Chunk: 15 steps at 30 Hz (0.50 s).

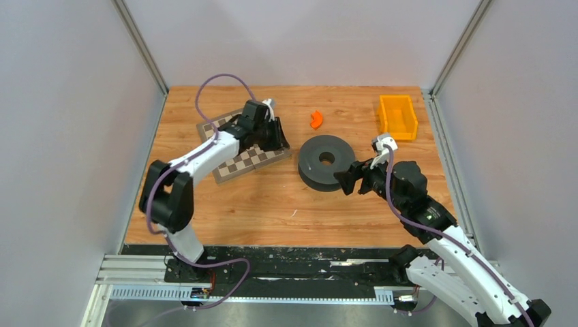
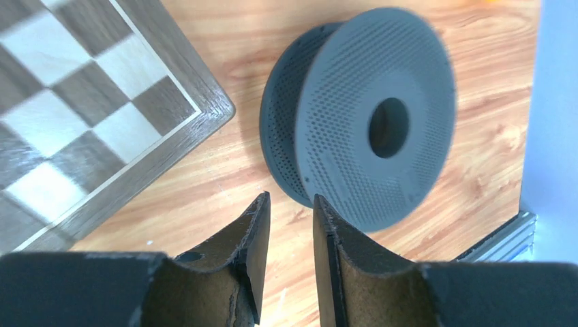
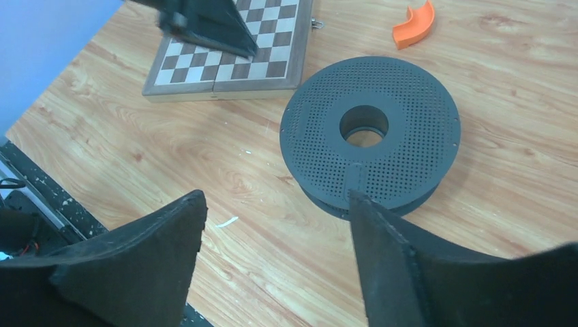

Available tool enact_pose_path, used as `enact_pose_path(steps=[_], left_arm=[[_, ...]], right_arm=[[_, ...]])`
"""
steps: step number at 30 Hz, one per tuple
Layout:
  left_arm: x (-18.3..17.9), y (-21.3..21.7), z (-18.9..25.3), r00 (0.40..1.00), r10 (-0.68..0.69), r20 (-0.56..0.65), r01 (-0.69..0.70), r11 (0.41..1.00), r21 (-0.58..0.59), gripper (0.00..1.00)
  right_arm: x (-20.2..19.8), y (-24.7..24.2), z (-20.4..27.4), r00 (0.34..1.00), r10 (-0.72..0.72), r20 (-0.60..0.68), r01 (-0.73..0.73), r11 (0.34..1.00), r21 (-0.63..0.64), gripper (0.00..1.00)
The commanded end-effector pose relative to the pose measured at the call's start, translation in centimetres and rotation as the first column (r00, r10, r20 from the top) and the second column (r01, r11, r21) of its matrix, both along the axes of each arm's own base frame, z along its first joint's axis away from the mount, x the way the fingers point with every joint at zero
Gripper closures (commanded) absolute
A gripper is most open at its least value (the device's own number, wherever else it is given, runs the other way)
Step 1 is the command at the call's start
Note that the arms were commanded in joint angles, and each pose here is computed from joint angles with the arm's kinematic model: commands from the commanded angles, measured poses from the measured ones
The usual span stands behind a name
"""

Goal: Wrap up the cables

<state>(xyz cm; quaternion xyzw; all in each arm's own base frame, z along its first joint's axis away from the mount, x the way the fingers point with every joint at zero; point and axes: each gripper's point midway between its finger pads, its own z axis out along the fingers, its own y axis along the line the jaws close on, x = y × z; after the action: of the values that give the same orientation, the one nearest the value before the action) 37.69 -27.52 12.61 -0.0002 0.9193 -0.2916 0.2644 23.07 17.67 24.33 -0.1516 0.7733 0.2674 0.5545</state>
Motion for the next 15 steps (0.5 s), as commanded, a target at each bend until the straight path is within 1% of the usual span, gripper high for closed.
enact_pose_path(steps=[1,2,3,4,5,6,7,8,9,10,11,15], left_arm=[[-0.6,3.2,8.1,0.971,0.028,0.237,-0.040,0.998,0.042,0.61],[-1.4,3.8,10.1,0.960,0.026,0.279,-0.036,0.999,0.029,0.55],[-2.1,4.2,10.6,0.953,0.010,0.302,-0.023,0.999,0.039,0.53],[-3.1,4.8,12.8,0.936,0.011,0.352,-0.020,1.000,0.022,0.49],[-3.7,5.3,13.4,0.927,0.003,0.376,-0.015,0.999,0.030,0.48],[-4.9,6.0,15.5,0.902,-0.002,0.433,-0.006,1.000,0.018,0.43],[-5.7,6.4,15.8,0.894,-0.007,0.448,-0.001,1.000,0.017,0.39],[-6.9,7.1,17.8,0.864,-0.005,0.503,0.005,1.000,0.001,0.25],[-7.7,7.5,18.0,0.855,-0.010,0.519,0.010,1.000,0.002,0.13],[-9.0,8.2,19.8,0.820,-0.014,0.572,0.026,1.000,-0.013,0.03],[-10.3,8.8,20.8,0.795,-0.013,0.606,0.035,0.999,-0.026,0.01],[-13.8,10.0,22.4,0.724,-0.033,0.689,0.086,0.995,-0.043,0.00]], right_arm=[[-0.6,-1.1,2.8,0.999,-0.035,0.018,0.035,0.999,0.009,0.18],[-0.6,-1.5,3.1,0.998,-0.053,0.020,0.052,0.999,0.012,0.12],[-0.4,-2.1,3.3,0.995,-0.093,0.019,0.093,0.996,0.014,0.04],[-0.3,-2.6,3.5,0.992,-0.129,0.015,0.129,0.991,0.022,0.01],[-0.1,-3.2,3.6,0.985,-0.174,0.004,0.174,0.984,0.033,0.00],[0.1,-4.1,3.6,0.974,-0.227,-0.003,0.227,0.973,0.037,0.00],[0.2,-4.6,3.7,0.965,-0.261,-0.007,0.261,0.964,0.046,0.00],[0.3,-5.0,3.7,0.959,-0.285,-0.004,0.284,0.957,0.051,0.00],[0.4,-5.4,3.7,0.952,-0.308,-0.002,0.307,0.950,0.058,0.00],[0.6,-5.9,3.4,0.940,-0.341,-0.007,0.341,0.938,0.068,0.00],[0.6,-6.3,3.5,0.931,-0.365,-0.008,0.364,0.928,0.081,0.00],[0.1,-6.4,4.8,0.932,-0.361,0.004,0.358,0.924,0.134,0.00]])
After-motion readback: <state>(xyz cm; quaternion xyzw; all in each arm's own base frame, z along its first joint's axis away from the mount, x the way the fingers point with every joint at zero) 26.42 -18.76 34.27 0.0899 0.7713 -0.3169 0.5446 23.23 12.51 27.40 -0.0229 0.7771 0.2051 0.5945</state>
